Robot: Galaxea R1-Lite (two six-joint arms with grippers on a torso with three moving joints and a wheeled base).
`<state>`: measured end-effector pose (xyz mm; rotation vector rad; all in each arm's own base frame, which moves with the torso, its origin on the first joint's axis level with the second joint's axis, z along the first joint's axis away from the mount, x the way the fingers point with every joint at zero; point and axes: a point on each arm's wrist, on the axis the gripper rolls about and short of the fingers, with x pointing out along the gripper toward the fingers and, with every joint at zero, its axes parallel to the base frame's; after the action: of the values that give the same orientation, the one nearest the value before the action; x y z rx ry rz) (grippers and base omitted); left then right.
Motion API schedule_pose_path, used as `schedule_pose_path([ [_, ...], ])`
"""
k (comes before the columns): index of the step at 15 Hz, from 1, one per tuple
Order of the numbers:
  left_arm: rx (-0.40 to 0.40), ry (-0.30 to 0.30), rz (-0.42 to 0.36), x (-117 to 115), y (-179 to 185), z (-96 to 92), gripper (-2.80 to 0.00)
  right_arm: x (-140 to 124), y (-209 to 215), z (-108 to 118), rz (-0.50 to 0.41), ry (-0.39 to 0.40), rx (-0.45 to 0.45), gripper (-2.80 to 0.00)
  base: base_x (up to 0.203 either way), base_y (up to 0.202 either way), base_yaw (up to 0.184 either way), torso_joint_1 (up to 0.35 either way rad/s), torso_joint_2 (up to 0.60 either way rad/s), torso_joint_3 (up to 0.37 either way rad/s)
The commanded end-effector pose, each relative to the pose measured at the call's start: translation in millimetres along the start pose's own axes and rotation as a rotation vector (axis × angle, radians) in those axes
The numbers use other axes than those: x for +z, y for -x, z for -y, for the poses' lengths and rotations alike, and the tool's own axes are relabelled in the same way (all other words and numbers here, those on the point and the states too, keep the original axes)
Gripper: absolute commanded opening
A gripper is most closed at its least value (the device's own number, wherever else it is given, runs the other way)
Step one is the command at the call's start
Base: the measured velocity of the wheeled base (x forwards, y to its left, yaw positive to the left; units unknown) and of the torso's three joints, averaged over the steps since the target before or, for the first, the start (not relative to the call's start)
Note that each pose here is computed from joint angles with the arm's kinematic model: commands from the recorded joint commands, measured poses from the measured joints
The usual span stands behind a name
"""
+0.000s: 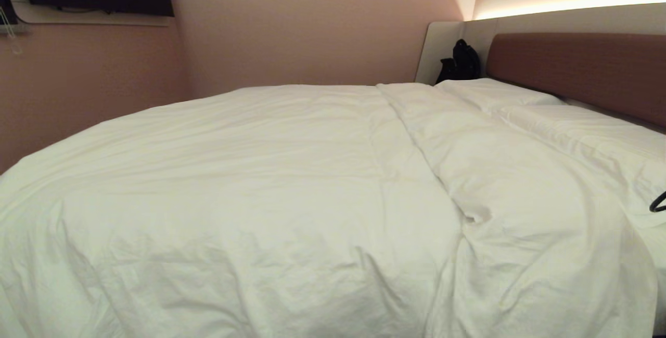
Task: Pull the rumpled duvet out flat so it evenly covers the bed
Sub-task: Flatten the corners of the folded blanket
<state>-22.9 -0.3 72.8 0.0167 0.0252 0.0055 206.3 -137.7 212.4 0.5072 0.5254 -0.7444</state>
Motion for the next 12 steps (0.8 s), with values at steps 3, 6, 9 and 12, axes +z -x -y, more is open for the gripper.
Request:
schedule_pose_path([
  [3,0.0,0.0,-0.001,0,0,0.0,-2.8,-10,-7,11,-0.046,0.023,-0.039,-2.8,0.0,0.0,0.0,0.0,0.0,0.0],
  [6,0.0,0.0,-0.001,0,0,0.0,-2.8,-16,-7,10,-0.068,0.042,-0.023,-2.8,0.0,0.0,0.0,0.0,0.0,0.0],
  [9,0.0,0.0,-0.001,0,0,0.0,-2.8,-32,-9,11,-0.126,0.118,-0.01,-2.8,0.0,0.0,0.0,0.0,0.0,0.0],
  [12,0.0,0.0,-0.001,0,0,0.0,-2.8,-39,-10,15,-0.156,0.15,0.005,-2.8,0.0,0.0,0.0,0.0,0.0,0.0],
])
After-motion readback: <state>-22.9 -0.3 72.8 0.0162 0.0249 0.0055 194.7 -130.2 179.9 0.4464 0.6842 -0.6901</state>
